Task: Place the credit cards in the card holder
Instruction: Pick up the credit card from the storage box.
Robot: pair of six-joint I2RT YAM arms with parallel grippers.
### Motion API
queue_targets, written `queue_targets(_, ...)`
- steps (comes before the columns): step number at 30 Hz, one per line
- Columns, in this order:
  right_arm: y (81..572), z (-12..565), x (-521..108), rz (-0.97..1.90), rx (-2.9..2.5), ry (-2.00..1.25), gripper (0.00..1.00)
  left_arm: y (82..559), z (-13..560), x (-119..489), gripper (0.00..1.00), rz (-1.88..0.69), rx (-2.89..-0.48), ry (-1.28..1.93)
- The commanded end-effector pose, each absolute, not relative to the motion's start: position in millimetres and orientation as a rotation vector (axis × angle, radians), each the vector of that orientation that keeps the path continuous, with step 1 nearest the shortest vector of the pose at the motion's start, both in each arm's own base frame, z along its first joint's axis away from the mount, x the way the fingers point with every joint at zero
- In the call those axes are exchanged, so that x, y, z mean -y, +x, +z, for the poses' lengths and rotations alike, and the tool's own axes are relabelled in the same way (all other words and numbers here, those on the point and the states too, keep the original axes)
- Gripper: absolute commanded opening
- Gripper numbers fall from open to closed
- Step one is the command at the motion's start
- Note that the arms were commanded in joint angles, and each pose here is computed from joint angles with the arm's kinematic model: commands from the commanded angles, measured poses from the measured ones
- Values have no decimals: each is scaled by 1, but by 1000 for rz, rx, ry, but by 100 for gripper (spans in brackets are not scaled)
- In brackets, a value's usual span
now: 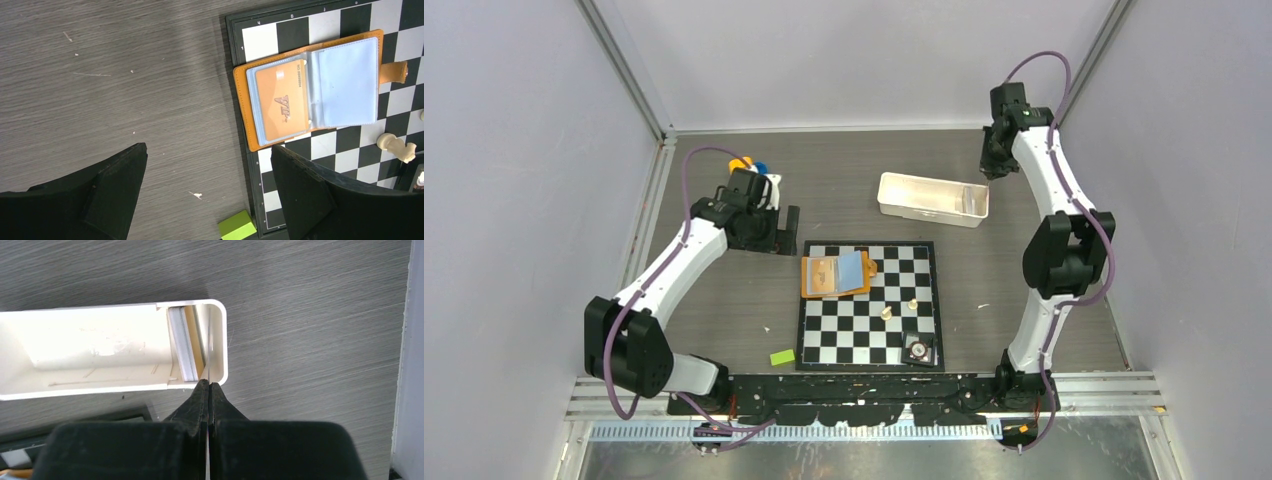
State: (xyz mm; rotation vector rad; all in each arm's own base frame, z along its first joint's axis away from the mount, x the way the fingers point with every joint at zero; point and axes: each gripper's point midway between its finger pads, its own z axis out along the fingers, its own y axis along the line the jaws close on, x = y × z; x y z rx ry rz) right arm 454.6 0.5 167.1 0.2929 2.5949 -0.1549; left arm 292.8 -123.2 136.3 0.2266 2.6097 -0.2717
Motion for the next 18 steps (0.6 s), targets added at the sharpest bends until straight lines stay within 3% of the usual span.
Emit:
queue_targets(1,448,224,-14,-29,-2459,282,0,293,156,128,96,-332,-2536,228)
queue_targets(6,428,260,-51,187,-2407,201,1,293,180,143,93,-465,-2437,203)
queue_targets(18,359,348,-182,869,-2105,-149,1,280,304,222,92,-1160,-1942,129)
